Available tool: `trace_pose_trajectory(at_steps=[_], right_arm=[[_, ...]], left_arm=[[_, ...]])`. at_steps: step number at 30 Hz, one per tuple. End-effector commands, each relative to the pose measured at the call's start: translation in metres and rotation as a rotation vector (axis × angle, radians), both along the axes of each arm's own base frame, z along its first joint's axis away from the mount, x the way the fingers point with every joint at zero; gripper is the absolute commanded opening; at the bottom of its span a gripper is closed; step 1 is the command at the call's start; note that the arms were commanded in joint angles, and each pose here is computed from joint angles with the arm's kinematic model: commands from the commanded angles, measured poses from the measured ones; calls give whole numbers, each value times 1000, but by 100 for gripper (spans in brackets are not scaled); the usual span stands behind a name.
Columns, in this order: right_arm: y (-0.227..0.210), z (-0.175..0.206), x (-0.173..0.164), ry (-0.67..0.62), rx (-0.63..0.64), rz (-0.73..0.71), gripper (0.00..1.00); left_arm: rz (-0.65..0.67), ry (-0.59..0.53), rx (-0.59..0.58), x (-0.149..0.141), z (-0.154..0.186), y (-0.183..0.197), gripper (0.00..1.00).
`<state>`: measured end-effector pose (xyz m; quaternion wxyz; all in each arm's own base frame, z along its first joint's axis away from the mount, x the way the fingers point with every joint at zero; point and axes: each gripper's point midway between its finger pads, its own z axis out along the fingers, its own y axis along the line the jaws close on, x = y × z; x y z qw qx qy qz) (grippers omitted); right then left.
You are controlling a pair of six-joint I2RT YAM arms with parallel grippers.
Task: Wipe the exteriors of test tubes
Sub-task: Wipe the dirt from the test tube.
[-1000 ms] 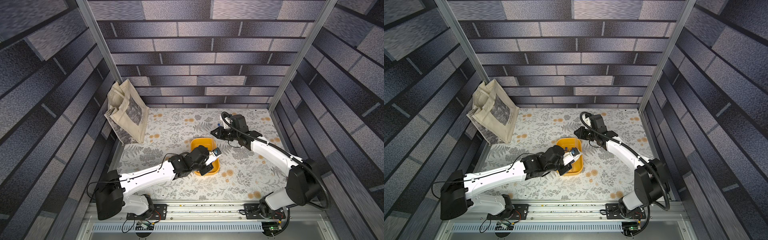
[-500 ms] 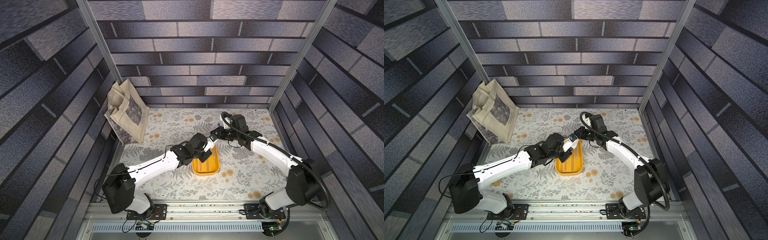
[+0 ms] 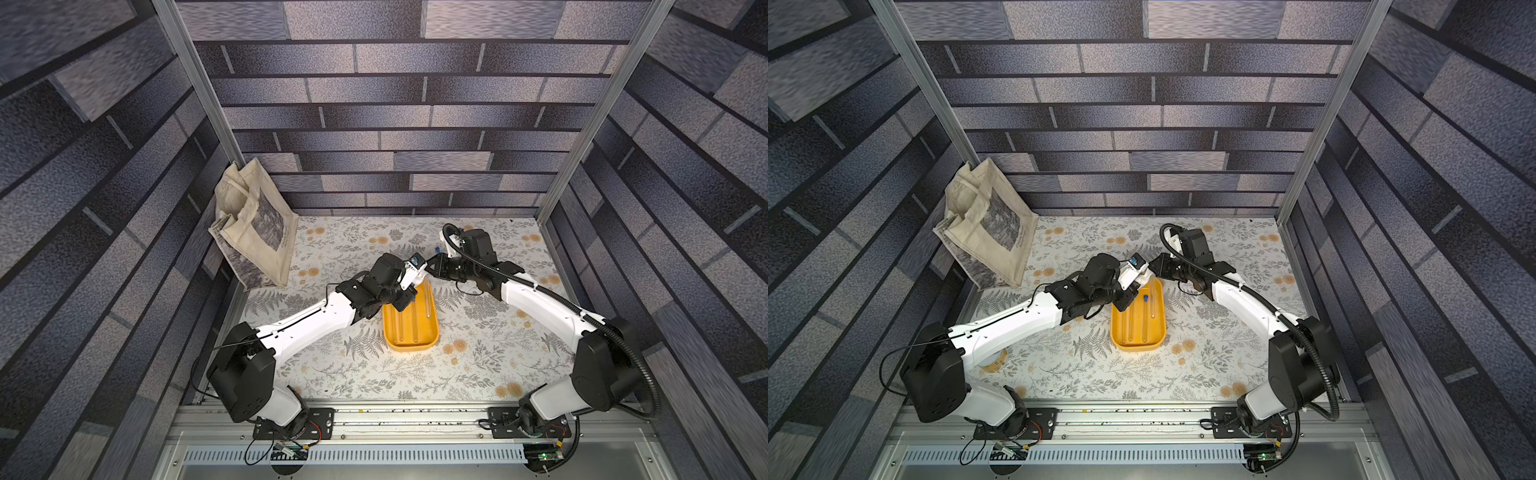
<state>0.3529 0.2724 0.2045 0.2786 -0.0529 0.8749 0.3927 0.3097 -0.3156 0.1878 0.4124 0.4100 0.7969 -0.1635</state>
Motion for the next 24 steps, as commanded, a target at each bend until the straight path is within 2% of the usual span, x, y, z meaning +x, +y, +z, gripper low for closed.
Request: trace_pose_trajectory(at_steps=[1, 10, 24], right_arm=[[4, 4, -3, -4, 5, 27, 15], [4, 5, 0, -7, -2, 24, 15], [5, 0, 5, 4, -3, 25, 15]], left_arm=[[-30, -13, -33, -3, 7, -5, 6], [-50, 29, -18, -24, -12, -5, 6], [-118, 67, -52, -77, -26, -10, 6]])
